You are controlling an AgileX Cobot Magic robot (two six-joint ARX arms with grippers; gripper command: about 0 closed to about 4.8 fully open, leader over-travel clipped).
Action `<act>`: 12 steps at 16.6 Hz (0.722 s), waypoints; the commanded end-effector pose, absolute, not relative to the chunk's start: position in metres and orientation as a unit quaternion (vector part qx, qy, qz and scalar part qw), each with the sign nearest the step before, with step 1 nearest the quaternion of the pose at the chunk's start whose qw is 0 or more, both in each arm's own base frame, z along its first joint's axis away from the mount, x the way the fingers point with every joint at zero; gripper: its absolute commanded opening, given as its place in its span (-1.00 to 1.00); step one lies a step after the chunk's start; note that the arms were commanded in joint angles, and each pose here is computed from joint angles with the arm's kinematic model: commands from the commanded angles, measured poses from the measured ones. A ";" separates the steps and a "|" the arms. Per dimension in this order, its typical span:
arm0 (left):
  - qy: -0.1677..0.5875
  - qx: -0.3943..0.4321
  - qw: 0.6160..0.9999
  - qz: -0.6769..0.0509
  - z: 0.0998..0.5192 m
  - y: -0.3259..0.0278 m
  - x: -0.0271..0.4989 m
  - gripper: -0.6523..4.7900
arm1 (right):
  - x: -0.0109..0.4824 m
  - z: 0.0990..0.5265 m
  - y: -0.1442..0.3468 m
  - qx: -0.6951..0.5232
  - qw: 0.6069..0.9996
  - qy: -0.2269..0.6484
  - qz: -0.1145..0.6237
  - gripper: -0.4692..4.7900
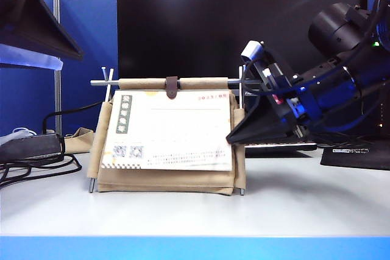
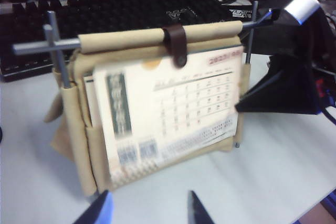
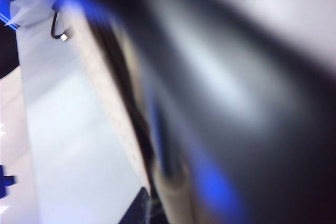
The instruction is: Turn one page of the calendar.
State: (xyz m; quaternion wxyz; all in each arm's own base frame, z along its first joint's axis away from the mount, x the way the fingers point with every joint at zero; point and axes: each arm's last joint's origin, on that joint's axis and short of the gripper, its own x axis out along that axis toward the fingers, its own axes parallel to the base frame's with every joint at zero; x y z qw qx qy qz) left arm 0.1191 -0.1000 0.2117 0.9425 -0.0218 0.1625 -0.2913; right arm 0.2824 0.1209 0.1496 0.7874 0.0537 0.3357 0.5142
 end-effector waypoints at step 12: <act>0.169 -0.016 0.942 -0.291 0.211 -0.100 0.119 -0.05 | 0.280 0.151 0.131 0.078 0.767 0.326 0.547 -0.22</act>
